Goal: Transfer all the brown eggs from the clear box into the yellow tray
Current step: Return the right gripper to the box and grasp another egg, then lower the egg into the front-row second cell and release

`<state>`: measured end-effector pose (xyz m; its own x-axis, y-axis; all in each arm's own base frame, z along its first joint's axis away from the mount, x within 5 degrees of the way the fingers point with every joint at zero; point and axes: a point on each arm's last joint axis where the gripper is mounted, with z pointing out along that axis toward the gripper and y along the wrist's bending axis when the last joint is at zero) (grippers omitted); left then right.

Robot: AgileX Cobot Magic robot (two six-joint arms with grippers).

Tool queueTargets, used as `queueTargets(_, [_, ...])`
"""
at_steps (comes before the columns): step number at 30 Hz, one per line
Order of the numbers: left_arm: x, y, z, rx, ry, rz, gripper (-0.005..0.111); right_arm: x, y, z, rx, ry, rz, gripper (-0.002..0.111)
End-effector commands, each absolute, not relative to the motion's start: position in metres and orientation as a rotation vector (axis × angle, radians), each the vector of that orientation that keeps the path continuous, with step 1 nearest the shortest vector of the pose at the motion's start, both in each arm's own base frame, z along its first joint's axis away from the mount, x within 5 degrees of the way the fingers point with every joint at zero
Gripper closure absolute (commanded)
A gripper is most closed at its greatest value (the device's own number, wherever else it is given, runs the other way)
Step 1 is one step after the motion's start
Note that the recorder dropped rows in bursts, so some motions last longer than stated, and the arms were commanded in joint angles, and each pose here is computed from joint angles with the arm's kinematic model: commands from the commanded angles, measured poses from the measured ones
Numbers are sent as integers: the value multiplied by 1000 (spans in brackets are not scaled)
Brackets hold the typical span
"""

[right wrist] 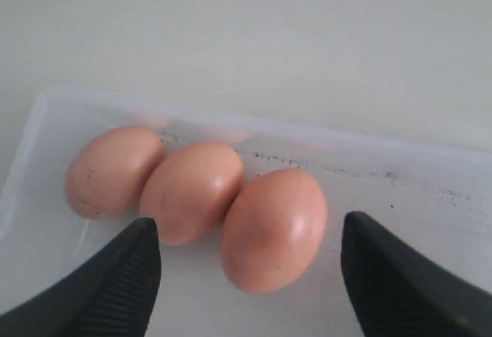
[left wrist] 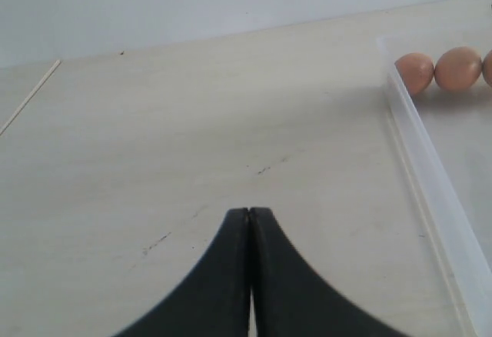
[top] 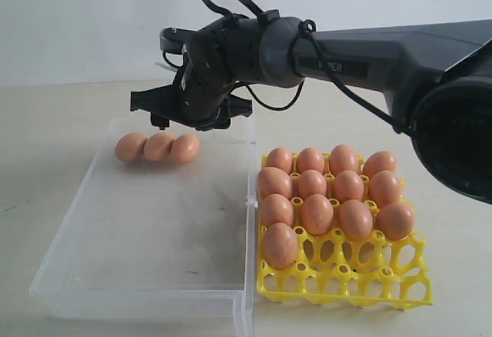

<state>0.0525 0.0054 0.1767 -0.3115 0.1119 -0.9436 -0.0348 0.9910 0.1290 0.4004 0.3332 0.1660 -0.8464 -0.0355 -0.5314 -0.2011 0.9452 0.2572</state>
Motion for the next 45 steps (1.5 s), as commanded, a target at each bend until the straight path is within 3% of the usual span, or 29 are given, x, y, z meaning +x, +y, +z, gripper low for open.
queueTargets(1, [52,5,179,55,1863,136,107,404,333,152,-170,2572,393,42])
queueTargets(17, [52,5,179,55,1863,136,107,417,333,123,-165,2517,432,44])
queueTargets(19, [52,5,179,55,1863,136,107,417,333,122,-163,2517,445,55])
queueTargets(22, [52,5,179,55,1863,136,107,412,330,117,-153,2601,404,104])
queueTargets(23, [52,5,179,55,1863,136,107,411,330,117,-203,2603,382,108])
queueTargets(28, [52,5,179,55,1863,136,107,410,331,166,-408,2415,380,108])
queueTargets(33, [52,5,179,55,1863,136,107,375,325,205,-689,2174,384,108])
queueTargets(40, [52,5,179,55,1863,136,107,305,268,228,-921,1904,317,108])
queueTargets(45, [52,5,179,55,1863,136,107,251,211,226,-879,1825,231,108])
